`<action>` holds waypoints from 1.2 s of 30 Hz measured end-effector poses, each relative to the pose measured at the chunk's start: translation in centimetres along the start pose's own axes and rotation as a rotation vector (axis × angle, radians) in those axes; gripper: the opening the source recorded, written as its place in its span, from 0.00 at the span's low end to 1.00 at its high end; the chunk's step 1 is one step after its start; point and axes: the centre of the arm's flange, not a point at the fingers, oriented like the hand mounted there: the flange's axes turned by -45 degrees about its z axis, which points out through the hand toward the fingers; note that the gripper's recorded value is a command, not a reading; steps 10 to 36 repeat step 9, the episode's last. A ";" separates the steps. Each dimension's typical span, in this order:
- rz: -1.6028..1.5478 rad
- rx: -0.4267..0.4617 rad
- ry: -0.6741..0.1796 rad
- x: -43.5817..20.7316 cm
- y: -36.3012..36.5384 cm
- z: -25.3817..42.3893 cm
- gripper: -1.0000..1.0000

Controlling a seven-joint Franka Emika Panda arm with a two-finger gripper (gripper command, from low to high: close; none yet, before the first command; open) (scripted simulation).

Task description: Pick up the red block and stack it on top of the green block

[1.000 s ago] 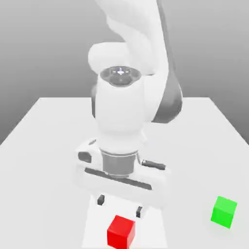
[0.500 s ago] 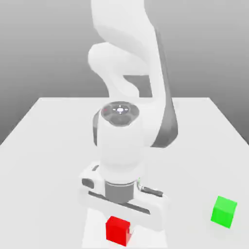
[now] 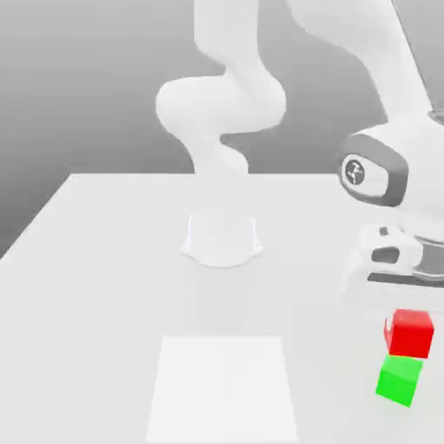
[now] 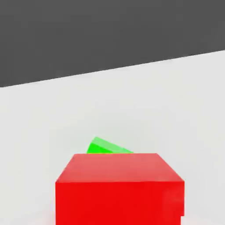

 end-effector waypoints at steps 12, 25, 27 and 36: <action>0.000 -0.001 0.000 0.0 -0.1 -0.5 1.00; 0.000 -0.001 0.000 0.0 -0.1 -0.5 1.00; 0.000 -0.001 0.000 0.0 -0.1 -0.5 1.00; 0.000 -0.001 0.000 0.0 -0.1 -0.5 1.00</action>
